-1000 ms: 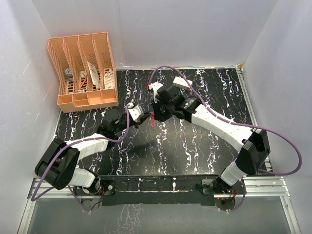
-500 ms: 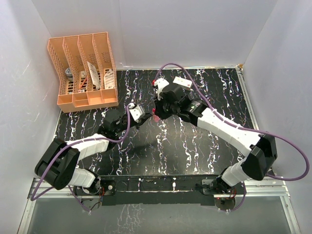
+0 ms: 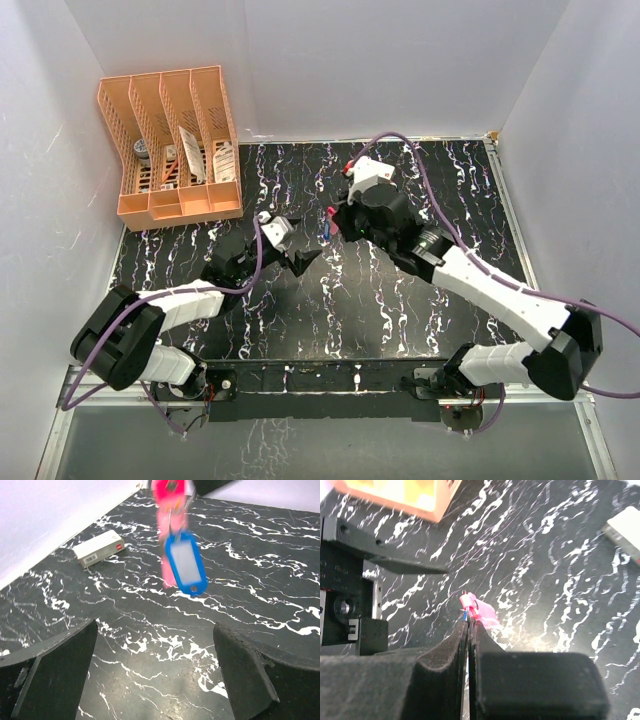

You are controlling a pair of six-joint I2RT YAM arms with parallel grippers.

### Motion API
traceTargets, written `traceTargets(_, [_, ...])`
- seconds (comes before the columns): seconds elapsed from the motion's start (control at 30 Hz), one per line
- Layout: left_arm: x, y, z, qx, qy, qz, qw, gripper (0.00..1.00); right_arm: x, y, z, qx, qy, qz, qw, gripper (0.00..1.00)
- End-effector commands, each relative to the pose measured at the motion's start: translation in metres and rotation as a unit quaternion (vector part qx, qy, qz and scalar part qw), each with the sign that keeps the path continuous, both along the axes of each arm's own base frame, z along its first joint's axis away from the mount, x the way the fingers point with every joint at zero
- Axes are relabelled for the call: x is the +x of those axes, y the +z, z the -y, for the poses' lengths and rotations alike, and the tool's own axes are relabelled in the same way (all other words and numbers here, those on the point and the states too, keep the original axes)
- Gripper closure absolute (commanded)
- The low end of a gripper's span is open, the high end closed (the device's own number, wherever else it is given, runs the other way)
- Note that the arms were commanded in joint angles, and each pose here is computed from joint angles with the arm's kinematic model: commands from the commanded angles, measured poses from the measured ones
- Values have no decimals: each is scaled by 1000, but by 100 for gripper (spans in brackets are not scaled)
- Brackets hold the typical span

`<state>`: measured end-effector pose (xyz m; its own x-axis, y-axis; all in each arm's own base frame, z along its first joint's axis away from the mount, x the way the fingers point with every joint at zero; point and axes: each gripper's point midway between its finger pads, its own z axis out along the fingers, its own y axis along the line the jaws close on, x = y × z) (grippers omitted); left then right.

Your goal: Put the keys on the keyring

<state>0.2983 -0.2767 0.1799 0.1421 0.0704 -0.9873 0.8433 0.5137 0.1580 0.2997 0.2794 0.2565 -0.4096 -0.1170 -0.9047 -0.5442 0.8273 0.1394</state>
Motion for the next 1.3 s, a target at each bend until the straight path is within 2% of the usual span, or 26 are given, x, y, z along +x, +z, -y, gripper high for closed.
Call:
traceTargets(0.0, [7, 22, -14, -54, 58, -1, 997, 1, 24, 67, 38, 57, -116, 118, 984, 100])
traceTargets(0.07, [7, 23, -15, -54, 60, -6, 997, 1, 30, 71, 53, 49, -154, 131, 978, 100])
traceTargets(0.2, [4, 29, -18, -65, 65, -10, 996, 1, 35, 65, 57, 21, -170, 127, 977, 100])
traceTargets(0.23, [4, 31, -19, -67, 67, -11, 995, 1, 34, 64, 52, 23, -155, 124, 980, 100])
traceTargets(0.3, [2, 36, -21, -70, 70, -12, 995, 1, 20, 65, 24, 50, -67, 126, 989, 100])
traceTargets(0.37, [0, 41, -23, -74, 71, -11, 995, 1, 5, 75, 3, 94, 4, 138, 986, 100])
traceTargets(0.43, [-2, 48, -25, -81, 73, -8, 994, 1, -1, 81, -1, 121, 29, 141, 982, 100])
traceTargets(0.47, [-3, 51, -26, -84, 73, -6, 994, 1, 4, 80, 2, 125, 21, 138, 982, 100])
traceTargets(0.5, [-5, 54, -26, -87, 73, -3, 994, 1, 18, 73, 15, 117, -24, 123, 985, 100])
traceTargets(0.6, [-7, 63, -30, -90, 77, 4, 993, 1, 60, 31, 66, 7, -191, 58, 980, 100])
traceTargets(0.67, [-8, 66, -32, -92, 81, 6, 992, 1, 66, 21, 75, -25, -221, 47, 974, 100])
traceTargets(0.77, [-9, 67, -34, -93, 82, 9, 992, 1, 61, 30, 56, 17, -167, 67, 984, 100])
traceTargets(0.83, [-8, 68, -35, -90, 86, 13, 992, 1, 46, 44, 29, 65, -73, 82, 992, 100])
traceTargets(0.93, [-6, 69, -35, -90, 91, 9, 992, 1, 23, 68, 9, 137, 23, 94, 986, 100])
traceTargets(1.0, [-8, 70, -35, -93, 88, 11, 992, 1, 33, 70, 21, 142, -10, 94, 985, 100])
traceTargets(1.07, [-8, 70, -37, -93, 91, 13, 991, 1, 59, 51, 50, 84, -113, 74, 987, 100])
traceTargets(1.13, [-6, 72, -39, -93, 101, 9, 991, 1, 71, 28, 69, 36, -163, 37, 985, 100])
traceTargets(1.27, [-8, 75, -41, -100, 103, 8, 990, 1, 63, 31, 55, 67, -116, 44, 990, 100])
